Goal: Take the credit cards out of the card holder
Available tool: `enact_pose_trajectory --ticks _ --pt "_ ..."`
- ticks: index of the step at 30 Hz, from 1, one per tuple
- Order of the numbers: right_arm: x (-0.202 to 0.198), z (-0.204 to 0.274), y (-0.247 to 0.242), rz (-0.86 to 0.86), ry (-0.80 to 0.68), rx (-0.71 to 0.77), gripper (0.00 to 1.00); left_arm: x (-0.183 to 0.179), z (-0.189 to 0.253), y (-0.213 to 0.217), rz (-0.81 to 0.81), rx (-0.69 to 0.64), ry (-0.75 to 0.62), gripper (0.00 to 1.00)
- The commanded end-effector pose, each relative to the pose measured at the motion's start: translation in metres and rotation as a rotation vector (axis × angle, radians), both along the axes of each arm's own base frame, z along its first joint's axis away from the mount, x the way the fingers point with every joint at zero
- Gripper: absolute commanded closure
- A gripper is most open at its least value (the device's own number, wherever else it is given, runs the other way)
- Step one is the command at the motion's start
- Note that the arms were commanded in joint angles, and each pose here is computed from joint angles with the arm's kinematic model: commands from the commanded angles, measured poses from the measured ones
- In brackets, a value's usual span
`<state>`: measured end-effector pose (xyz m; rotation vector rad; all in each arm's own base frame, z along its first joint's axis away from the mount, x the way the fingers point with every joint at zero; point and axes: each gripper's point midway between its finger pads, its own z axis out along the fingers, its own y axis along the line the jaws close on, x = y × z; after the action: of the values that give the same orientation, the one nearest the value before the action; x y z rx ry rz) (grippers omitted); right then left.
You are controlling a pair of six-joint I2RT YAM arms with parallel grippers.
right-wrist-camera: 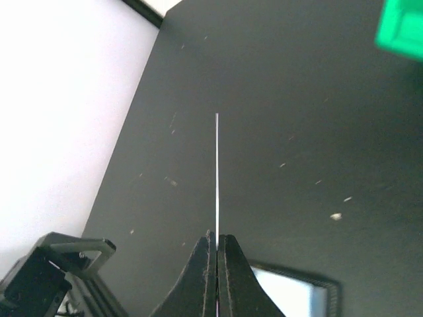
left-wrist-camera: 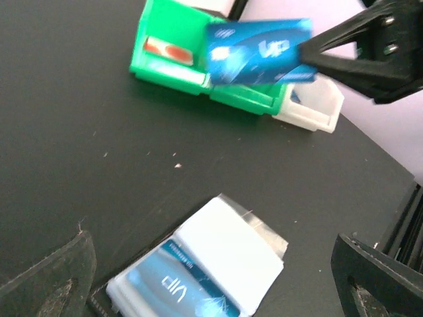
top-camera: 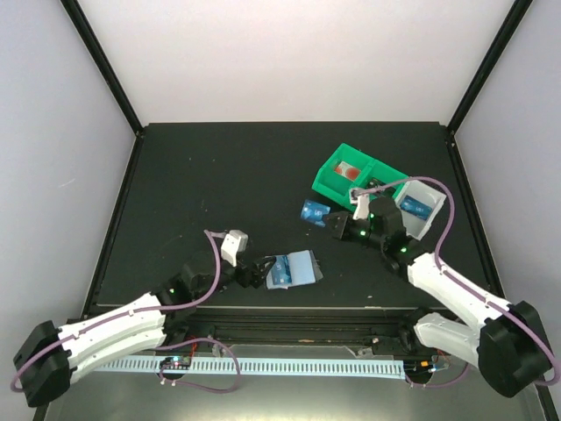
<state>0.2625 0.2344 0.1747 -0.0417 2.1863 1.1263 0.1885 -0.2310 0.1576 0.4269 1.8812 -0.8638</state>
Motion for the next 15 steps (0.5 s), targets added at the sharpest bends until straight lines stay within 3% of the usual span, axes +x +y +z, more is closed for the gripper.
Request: enact_pose_trajectory --ticks 1,5,11,15 --pt "0.014 0.017 -0.024 0.03 -0.043 -0.006 0.99 -0.006 -0.001 -0.001 -0.055 -0.162 0.128 0.01" --pt "0.034 0.035 -0.057 -0.047 -0.042 0.053 0.99 -0.002 -0.01 0.003 -0.039 -0.097 0.161 0.01" --pt "0.056 0.041 -0.129 -0.227 -0.01 -0.009 0.99 -0.003 -0.013 0.001 -0.041 -0.044 0.276 0.01" --pt "0.06 0.052 -0.183 -0.363 -0.021 -0.014 0.99 -0.009 -0.006 -0.003 -0.061 -0.078 0.327 0.01"
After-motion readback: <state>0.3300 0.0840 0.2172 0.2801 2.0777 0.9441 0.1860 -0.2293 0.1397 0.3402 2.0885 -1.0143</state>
